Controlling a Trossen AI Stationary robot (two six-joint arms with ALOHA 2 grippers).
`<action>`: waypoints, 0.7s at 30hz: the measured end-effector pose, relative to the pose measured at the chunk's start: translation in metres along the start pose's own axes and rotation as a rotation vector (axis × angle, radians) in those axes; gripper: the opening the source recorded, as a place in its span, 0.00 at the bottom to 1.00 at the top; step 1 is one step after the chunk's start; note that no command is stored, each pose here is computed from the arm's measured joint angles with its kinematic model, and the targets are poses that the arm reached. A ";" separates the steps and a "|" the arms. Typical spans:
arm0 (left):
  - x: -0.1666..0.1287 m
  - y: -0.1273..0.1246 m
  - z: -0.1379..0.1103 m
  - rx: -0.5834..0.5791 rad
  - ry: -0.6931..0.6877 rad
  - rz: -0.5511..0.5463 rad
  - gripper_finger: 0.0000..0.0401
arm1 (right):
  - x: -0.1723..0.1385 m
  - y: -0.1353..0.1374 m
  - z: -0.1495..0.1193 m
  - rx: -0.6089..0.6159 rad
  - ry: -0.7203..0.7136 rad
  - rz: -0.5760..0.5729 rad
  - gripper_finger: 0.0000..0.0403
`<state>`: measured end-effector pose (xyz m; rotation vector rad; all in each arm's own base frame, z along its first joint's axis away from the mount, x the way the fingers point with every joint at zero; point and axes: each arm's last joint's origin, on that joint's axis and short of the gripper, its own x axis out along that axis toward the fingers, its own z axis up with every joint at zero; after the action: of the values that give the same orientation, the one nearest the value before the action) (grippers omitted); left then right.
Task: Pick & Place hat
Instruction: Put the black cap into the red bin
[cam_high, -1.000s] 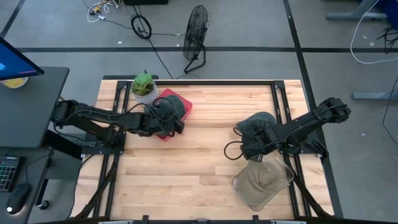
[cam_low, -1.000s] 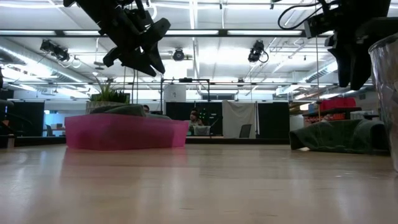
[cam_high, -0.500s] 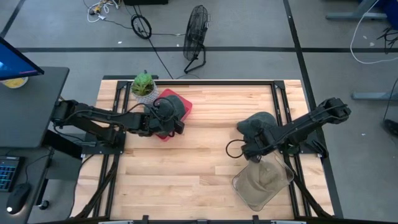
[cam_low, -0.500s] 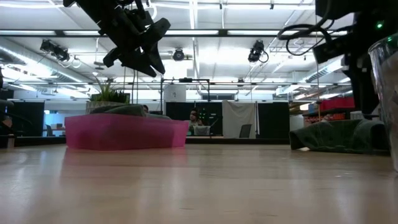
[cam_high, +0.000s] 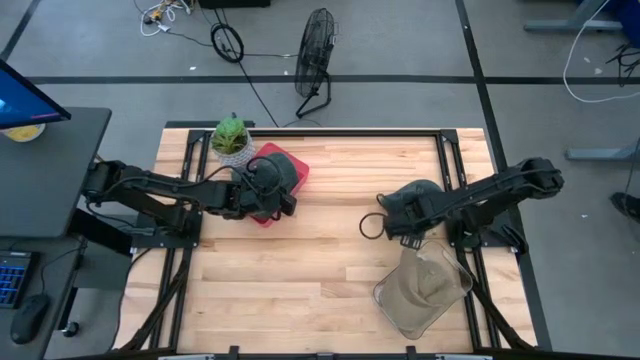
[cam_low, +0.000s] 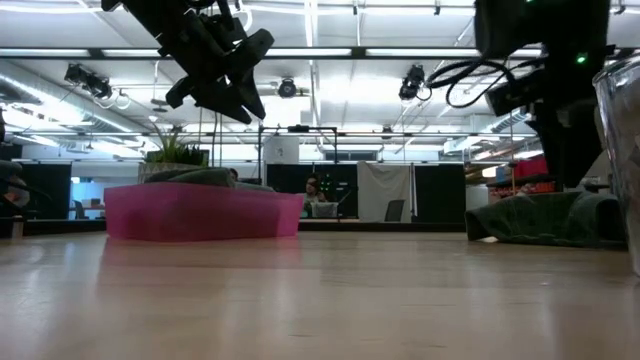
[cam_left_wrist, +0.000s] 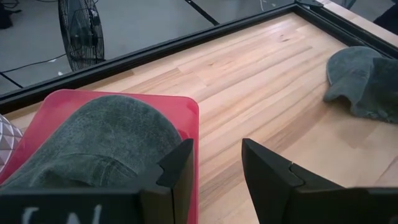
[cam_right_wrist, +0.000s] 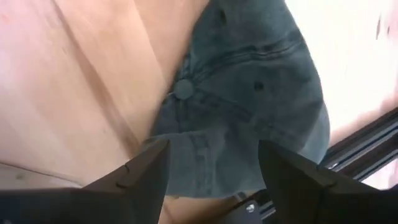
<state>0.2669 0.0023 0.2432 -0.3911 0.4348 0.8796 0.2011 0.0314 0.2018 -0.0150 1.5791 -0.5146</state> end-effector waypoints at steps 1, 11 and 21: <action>0.000 0.000 0.000 0.000 0.000 0.000 0.34 | 0.001 -0.002 0.002 0.017 0.006 0.020 0.61; 0.001 0.002 0.000 0.002 0.003 0.011 0.34 | -0.009 -0.022 0.025 0.123 -0.015 0.147 0.61; 0.002 0.002 0.000 0.054 0.003 0.012 0.34 | 0.022 -0.062 0.027 0.325 0.039 -0.031 0.61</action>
<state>0.2662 0.0046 0.2425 -0.3404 0.4629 0.8774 0.2057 -0.0395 0.2016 0.2186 1.5186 -0.7951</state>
